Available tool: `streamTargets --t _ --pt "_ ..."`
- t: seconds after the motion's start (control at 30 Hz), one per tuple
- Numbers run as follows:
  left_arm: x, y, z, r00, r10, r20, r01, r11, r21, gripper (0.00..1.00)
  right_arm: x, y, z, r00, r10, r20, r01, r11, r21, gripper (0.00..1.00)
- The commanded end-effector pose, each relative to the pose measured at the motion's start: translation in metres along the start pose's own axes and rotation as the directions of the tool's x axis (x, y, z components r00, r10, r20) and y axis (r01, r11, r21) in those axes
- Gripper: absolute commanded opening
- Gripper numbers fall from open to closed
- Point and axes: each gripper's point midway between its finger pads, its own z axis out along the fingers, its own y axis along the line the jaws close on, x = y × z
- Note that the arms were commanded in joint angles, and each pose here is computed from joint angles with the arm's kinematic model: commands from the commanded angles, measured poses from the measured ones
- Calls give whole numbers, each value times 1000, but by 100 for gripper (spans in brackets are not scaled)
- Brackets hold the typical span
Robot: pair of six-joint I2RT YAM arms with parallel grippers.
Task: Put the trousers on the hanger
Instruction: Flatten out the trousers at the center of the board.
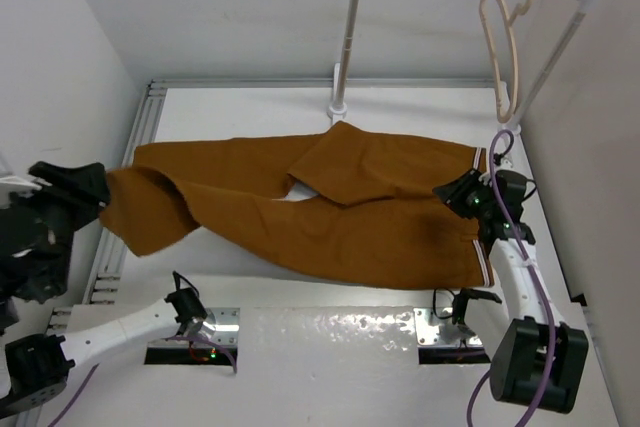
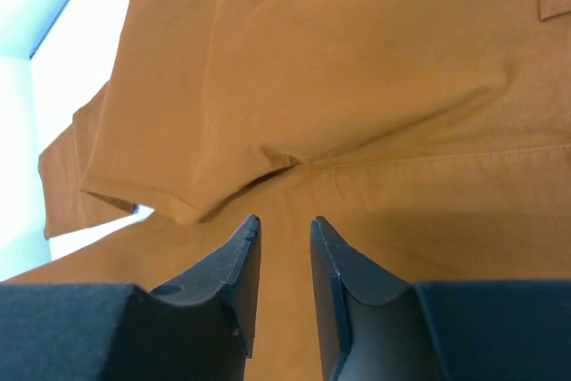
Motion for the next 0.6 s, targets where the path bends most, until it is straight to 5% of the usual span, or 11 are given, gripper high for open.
streamTargets --t 0.0,0.13,0.27,0.3,0.33,0.4,0.53,0.57 --pt "5 17 3 999 20 37 -18 998 -55 45 -10 12 -1 999 -45 14 45 998 -38 31" --pt "-6 34 -3 997 -33 73 38 997 -64 52 -11 -8 2 999 -48 23 46 997 64 52" --pt "-5 17 5 996 59 74 -53 995 -86 47 -13 -31 9 999 -27 36 21 985 170 55" --pt "3 6 10 994 94 59 -89 993 -82 47 -17 -44 10 998 -24 60 9 971 239 48" --pt "14 -12 16 991 130 29 -129 990 -60 46 -21 -52 10 996 -21 84 -3 962 273 21" --pt "36 -42 26 989 145 -2 -145 989 -11 46 -31 -67 6 992 -11 125 -34 937 348 0" --pt "110 -120 38 967 218 -133 -181 952 247 40 -73 -94 4 964 38 265 -154 889 431 0" --pt "124 -137 41 968 202 -145 -154 945 290 39 -77 -100 8 963 59 262 -174 880 442 8"
